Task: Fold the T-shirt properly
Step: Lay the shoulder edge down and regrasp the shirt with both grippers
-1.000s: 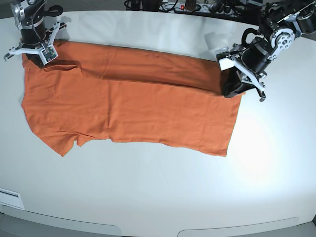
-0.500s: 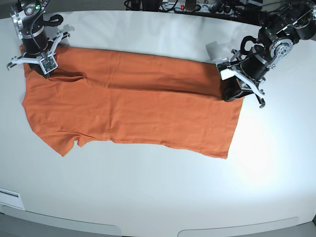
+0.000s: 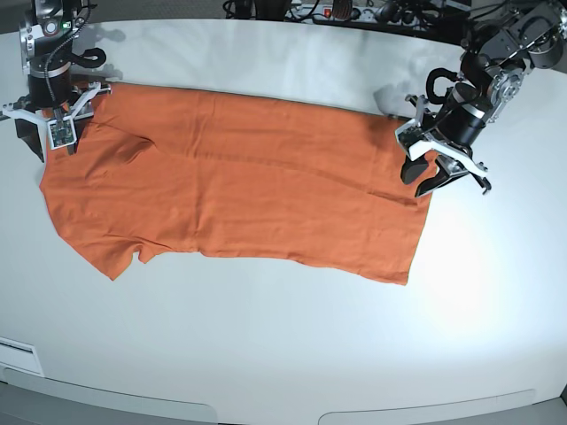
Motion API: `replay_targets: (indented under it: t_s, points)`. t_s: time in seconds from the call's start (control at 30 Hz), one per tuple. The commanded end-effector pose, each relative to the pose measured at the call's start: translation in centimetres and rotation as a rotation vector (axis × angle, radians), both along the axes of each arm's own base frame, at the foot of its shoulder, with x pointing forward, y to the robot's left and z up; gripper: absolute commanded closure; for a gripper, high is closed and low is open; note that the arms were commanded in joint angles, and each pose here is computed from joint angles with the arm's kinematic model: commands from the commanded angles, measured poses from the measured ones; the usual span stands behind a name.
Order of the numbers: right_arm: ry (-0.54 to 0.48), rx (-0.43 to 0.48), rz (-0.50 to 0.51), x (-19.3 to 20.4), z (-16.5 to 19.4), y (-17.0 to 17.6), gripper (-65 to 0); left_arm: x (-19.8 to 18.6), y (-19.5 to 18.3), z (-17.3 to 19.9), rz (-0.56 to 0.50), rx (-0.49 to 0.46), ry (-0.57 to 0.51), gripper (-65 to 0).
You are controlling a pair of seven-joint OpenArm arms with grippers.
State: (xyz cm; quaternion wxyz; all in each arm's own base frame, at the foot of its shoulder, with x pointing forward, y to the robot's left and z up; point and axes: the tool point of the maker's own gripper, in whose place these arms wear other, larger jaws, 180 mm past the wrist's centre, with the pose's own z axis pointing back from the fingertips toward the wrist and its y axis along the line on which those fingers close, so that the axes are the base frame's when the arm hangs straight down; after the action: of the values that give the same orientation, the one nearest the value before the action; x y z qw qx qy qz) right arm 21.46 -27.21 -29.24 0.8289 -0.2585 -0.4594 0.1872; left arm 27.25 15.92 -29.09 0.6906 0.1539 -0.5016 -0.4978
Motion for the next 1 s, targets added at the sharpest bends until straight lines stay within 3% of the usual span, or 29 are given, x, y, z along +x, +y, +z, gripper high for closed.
replay_targets:
  t_s: [0.0,0.03,0.07,0.2,0.37,0.5,0.6,0.67,0.77,0.97]
  points:
    - [-0.044,-0.020,-0.007,0.3,1.3,-0.3,-17.9,0.6,0.0,1.4,0.008,-0.017,-0.057,-3.2]
    - [-0.049,-0.014,-0.021,0.3,1.3,-0.5,-7.0,0.8,0.1,1.6,0.024,-0.032,-0.067,0.0]
    - [-0.043,-0.007,-0.028,0.2,1.2,-0.5,0.0,0.9,0.0,1.7,0.034,-0.043,-0.073,0.0]
    - [0.041,0.032,0.062,-0.1,-0.3,1.2,0.0,0.7,-0.9,1.4,0.032,-0.074,-0.063,0.0]
    - [0.164,0.094,0.146,-1.1,-2.7,2.8,0.0,0.0,-2.6,-0.8,-0.047,-0.073,0.053,0.0]
    - [0.248,0.111,0.105,-1.1,-5.8,1.1,0.0,0.4,-2.5,-3.6,-0.067,-0.075,0.183,0.0]
    - [0.403,0.203,0.087,-2.2,-9.3,0.8,0.0,-0.6,-3.0,-6.1,-0.109,-0.080,0.310,0.0]
    - [0.487,0.217,0.073,-3.2,-10.7,0.5,0.0,-2.3,-3.1,-7.8,-0.141,-0.063,0.410,0.0]
    - [0.532,0.196,0.037,-4.0,-11.1,-0.1,0.0,-4.6,-2.7,-9.5,-0.147,-0.017,0.510,0.0]
    - [0.598,0.171,0.020,-7.3,-10.9,0.2,0.0,-8.9,-3.9,-9.5,-0.194,-0.009,0.568,0.0]
